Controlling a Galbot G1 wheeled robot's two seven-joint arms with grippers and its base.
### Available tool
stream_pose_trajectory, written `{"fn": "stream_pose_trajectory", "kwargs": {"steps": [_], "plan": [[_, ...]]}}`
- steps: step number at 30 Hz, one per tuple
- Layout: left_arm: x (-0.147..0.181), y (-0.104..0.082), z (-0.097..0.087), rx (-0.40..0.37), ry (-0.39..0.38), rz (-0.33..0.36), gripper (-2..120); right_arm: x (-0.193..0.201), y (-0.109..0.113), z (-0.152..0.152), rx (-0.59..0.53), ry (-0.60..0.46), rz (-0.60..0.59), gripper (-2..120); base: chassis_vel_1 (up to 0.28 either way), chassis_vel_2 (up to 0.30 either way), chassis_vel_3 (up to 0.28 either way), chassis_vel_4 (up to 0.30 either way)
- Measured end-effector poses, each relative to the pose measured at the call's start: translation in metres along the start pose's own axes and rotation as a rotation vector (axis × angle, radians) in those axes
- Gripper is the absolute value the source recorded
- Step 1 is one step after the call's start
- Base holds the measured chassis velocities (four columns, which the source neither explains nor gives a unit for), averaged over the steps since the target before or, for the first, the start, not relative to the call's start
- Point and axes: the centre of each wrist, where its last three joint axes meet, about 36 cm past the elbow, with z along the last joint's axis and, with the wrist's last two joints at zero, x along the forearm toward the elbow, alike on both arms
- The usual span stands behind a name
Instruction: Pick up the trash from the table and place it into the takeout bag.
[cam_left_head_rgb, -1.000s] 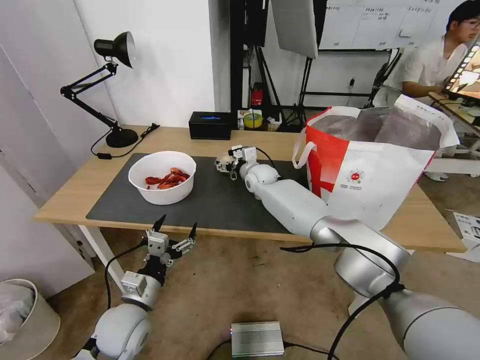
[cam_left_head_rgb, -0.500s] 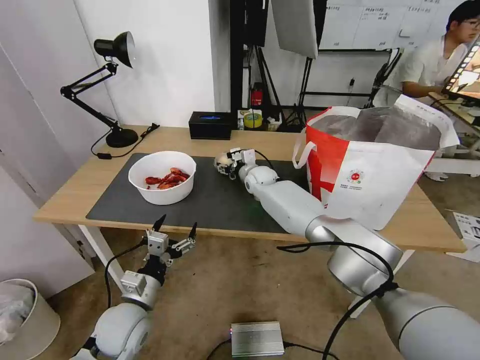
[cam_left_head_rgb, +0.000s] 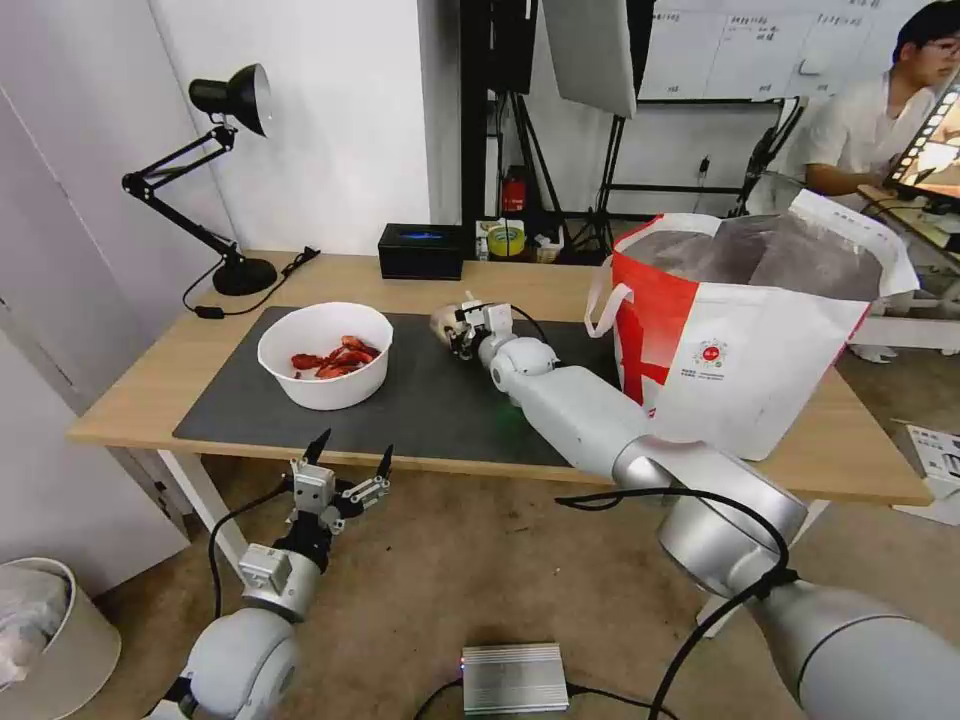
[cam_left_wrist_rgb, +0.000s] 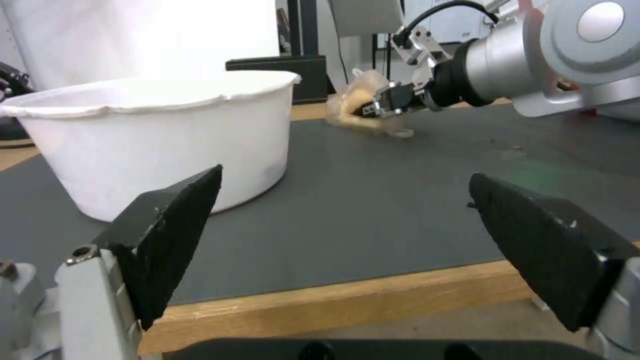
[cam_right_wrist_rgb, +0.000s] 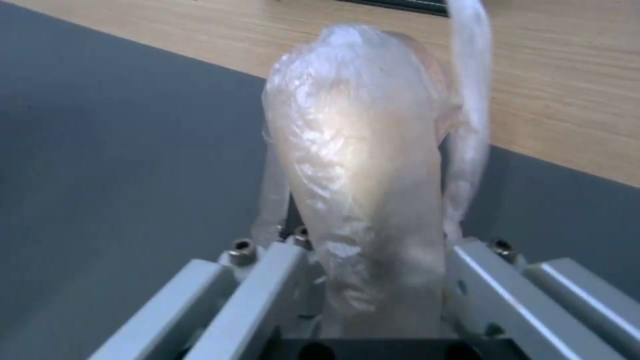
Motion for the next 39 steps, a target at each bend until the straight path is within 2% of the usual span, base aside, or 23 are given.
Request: {"fn": "stream_pose_trajectory", "kwargs": {"steps": [7,11,14,15,19,20,23,25,27,31,34,39], "plan": [[0.0,0.001,0.0,-0.002,0.0,0.001,100,0.019,-0.005,-0.012,-0.031,-0.027,0.004,4,0.0,0.0,0.0,0.0],[0.001,0.0,-0.001,-0.001,-0.001,0.001,100,0.044,-0.012,-0.021,-0.046,-0.05,-0.006,4,0.0,0.0,0.0,0.0],[0.004,0.0,-0.002,0.002,0.0,-0.006,100,0.076,-0.011,-0.026,-0.053,-0.072,-0.05,4,0.0,0.0,0.0,0.0],[0.004,0.0,-0.002,0.002,0.0,-0.006,100,0.076,-0.011,-0.026,-0.053,-0.072,-0.05,4,0.0,0.0,0.0,0.0],[0.005,0.0,-0.002,0.001,0.0,-0.007,100,0.129,-0.001,-0.02,-0.063,-0.09,-0.122,4,0.0,0.0,0.0,0.0],[0.005,0.0,-0.002,0.001,0.0,-0.007,100,0.129,-0.001,-0.02,-0.063,-0.09,-0.122,4,0.0,0.0,0.0,0.0],[0.006,-0.002,-0.002,0.004,-0.001,-0.007,100,0.172,0.006,-0.017,-0.066,-0.118,-0.166,4,0.0,0.0,0.0,0.0],[0.006,-0.002,-0.002,0.004,-0.001,-0.007,100,0.18,0.005,-0.016,-0.068,-0.125,-0.168,4,0.0,0.0,0.0,0.0],[0.006,-0.003,-0.004,0.005,-0.005,-0.007,100,0.223,-0.005,-0.014,-0.077,-0.161,-0.185,4,0.0,0.0,0.0,0.0],[0.005,-0.003,-0.004,0.005,-0.006,-0.008,100,0.251,-0.017,-0.014,-0.071,-0.187,-0.193,4,0.0,0.0,0.0,0.0],[0.005,-0.004,-0.004,0.004,-0.006,-0.008,100,0.308,-0.038,-0.024,-0.033,-0.26,-0.2,4,0.0,0.0,0.0,0.0],[0.005,-0.007,-0.002,0.01,-0.004,-0.007,100,0.346,-0.05,-0.036,0.004,-0.317,-0.177,4,0.0,0.0,0.0,0.0]]}}
